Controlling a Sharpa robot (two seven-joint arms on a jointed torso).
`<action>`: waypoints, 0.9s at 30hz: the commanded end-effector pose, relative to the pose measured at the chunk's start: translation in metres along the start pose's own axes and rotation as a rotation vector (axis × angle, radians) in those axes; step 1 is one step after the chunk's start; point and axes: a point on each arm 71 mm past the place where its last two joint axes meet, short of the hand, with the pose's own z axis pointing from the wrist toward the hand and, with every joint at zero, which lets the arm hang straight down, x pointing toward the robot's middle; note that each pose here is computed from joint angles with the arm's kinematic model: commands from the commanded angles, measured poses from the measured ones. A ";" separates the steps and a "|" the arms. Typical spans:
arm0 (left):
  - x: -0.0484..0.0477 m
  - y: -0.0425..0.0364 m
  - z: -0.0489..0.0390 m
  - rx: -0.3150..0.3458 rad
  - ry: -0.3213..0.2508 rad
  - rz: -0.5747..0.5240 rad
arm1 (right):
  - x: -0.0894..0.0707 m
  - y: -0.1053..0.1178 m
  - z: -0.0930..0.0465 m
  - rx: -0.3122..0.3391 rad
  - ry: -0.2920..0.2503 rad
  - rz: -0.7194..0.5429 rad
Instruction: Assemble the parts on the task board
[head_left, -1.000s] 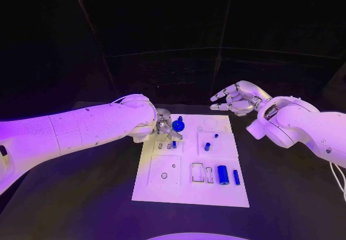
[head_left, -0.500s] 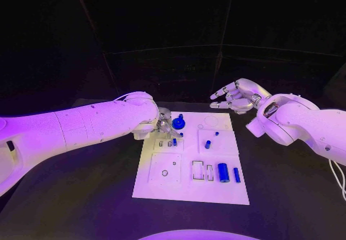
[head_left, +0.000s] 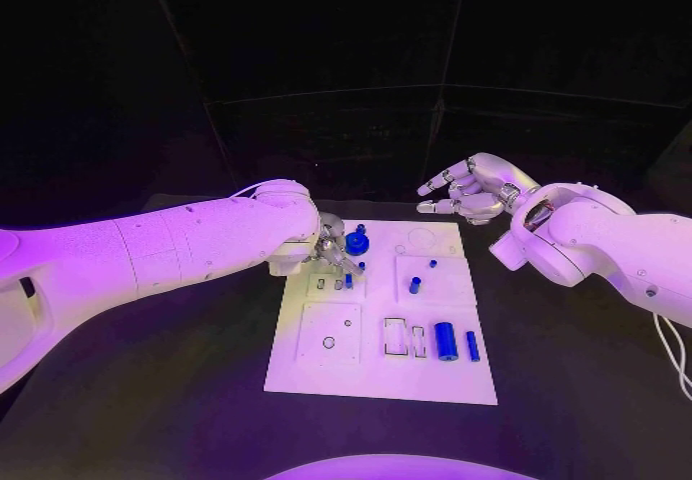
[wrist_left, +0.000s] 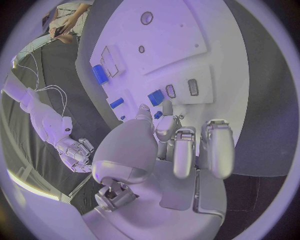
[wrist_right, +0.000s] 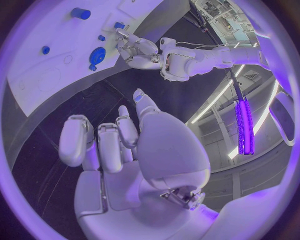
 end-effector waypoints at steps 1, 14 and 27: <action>0.0015 -0.0014 0.0004 -0.005 0.024 0.013 | 0.000 0.002 0.001 -0.006 0.009 -0.004; 0.0040 -0.0029 0.0036 -0.008 0.042 0.019 | 0.002 0.002 0.003 -0.005 0.015 -0.003; 0.0044 -0.0036 0.0050 -0.009 0.044 0.014 | 0.003 0.002 0.004 0.001 0.027 -0.003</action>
